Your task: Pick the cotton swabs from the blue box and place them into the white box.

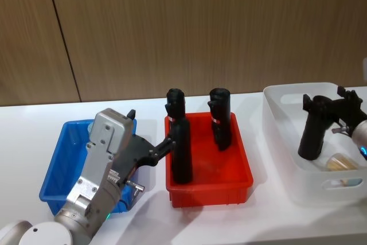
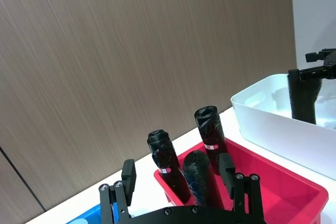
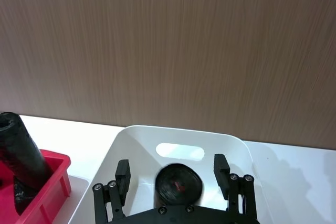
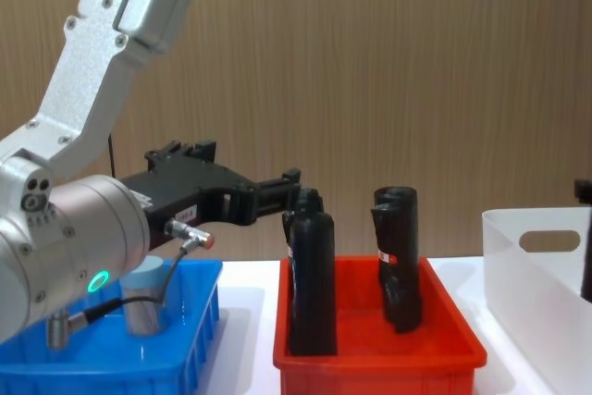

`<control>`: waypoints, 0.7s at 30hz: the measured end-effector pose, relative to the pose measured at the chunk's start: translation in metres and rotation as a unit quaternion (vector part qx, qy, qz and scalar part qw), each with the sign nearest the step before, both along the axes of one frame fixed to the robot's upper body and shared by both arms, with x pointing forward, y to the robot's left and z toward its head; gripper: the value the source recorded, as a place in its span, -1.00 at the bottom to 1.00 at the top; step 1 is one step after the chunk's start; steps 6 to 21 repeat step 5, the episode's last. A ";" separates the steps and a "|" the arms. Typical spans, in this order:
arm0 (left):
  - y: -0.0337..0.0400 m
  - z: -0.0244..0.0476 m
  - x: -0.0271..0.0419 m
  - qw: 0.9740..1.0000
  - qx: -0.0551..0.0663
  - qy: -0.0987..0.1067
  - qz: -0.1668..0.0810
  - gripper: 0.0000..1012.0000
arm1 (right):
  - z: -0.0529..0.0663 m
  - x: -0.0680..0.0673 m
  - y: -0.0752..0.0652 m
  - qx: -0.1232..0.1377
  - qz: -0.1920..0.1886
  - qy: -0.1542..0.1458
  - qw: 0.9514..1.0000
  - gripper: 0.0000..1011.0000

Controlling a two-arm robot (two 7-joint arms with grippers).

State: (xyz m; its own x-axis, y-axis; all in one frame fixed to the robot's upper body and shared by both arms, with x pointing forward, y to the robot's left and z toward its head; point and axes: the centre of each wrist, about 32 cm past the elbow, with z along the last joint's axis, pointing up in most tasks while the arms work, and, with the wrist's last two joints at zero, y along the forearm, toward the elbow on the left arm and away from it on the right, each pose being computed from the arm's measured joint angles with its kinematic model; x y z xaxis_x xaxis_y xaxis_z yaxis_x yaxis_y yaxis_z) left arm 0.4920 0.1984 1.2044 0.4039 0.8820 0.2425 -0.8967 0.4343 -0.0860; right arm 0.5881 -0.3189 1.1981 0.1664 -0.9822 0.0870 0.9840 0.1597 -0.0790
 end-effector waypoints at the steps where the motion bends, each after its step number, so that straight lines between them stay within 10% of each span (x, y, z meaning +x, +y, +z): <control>1: 0.0000 0.0000 0.0000 1.000 0.000 0.000 0.000 0.98 | 0.000 0.000 0.000 0.000 0.000 -0.001 1.000 0.98; 21: 0.0000 0.0000 0.0000 1.000 0.000 0.000 0.000 0.98 | 0.001 -0.003 0.000 0.002 0.001 -0.004 1.000 0.98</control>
